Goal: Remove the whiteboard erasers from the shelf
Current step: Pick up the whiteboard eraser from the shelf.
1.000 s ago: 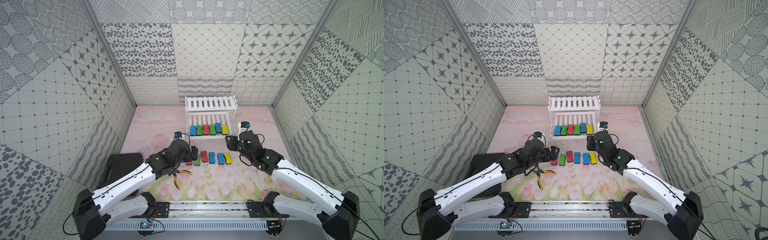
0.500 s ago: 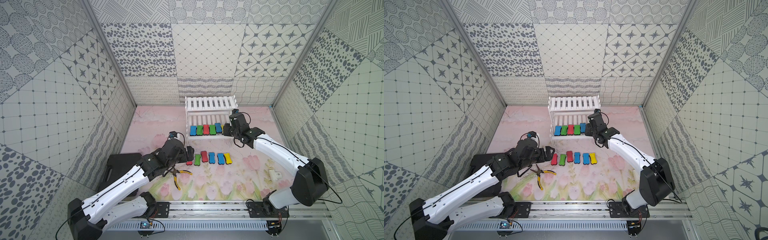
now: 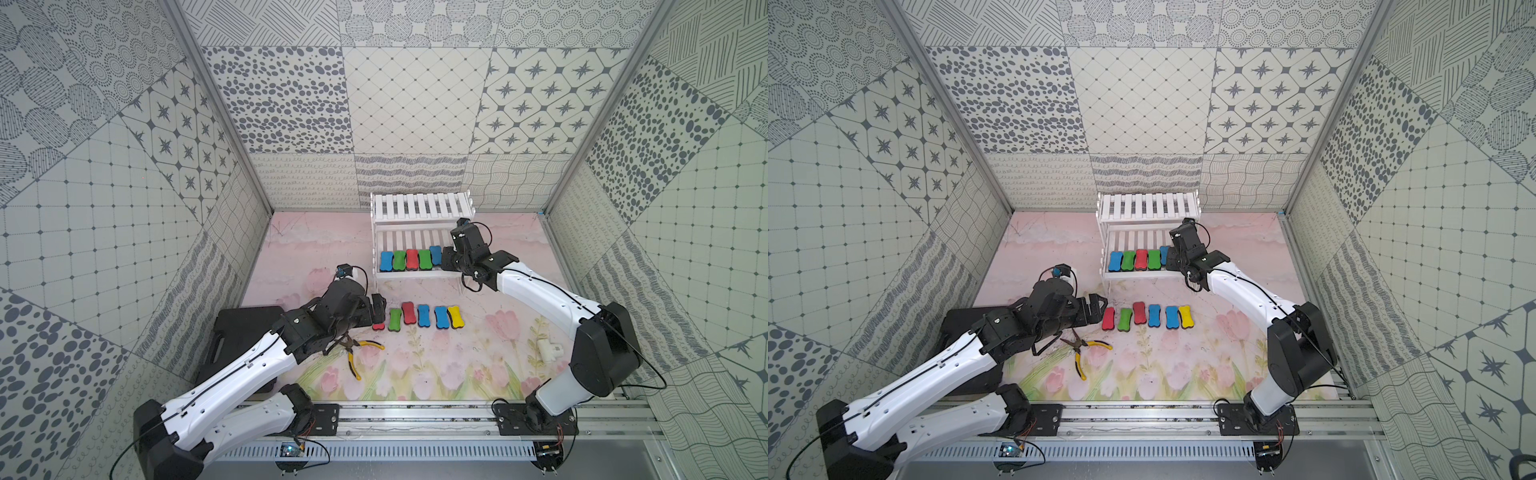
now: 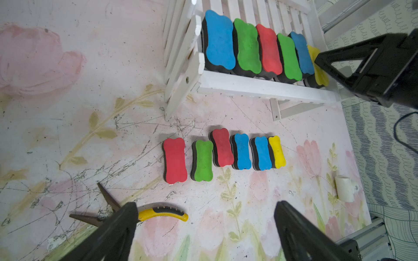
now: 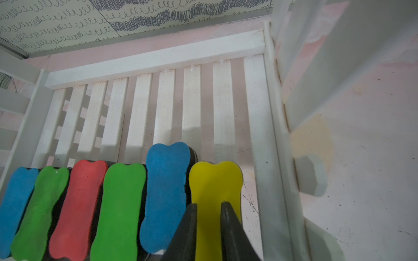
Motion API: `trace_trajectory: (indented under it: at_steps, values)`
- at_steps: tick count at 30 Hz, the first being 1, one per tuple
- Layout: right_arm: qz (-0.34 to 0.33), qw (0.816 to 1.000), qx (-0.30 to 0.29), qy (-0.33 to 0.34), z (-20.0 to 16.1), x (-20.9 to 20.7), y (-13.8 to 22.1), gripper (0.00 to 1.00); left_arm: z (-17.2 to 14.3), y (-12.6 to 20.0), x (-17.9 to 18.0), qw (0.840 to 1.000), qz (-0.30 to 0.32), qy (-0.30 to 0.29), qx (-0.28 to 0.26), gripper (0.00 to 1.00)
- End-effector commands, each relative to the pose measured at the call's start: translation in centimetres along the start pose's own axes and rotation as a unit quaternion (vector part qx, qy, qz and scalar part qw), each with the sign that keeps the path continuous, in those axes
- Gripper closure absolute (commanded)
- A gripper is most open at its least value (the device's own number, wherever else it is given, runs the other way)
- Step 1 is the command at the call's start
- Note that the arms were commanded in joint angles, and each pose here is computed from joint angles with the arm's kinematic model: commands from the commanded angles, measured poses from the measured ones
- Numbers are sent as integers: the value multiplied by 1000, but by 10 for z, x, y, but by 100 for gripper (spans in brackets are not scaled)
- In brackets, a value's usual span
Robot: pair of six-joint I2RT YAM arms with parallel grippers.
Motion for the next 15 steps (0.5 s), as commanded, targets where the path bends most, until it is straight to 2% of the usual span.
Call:
trace_trajectory:
  at_steps: [1, 8, 15]
  values:
    - [-16, 1000, -4, -8, -2, -6, -9, 78, -7, -3, 8, 1000, 17, -3, 16, 1]
    - [-51, 998, -18, -13, 1, -26, -9, 79, -9, -5, 11, 1000, 24, 0, 20, 1]
    - [-20, 1000, -18, 1, 10, -13, -5, 74, -9, -7, 10, 999, 23, 3, 24, 1]
Point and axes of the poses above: each gripper's point midway between its finger pads, its own y axis back along the fingers, its own x axis along the line the jaws close on, z = x × y, the point moved 2 cm from there along y, back along the fingers, and after that the axes turned 6 degrees about -y, right-handed, at the moved point
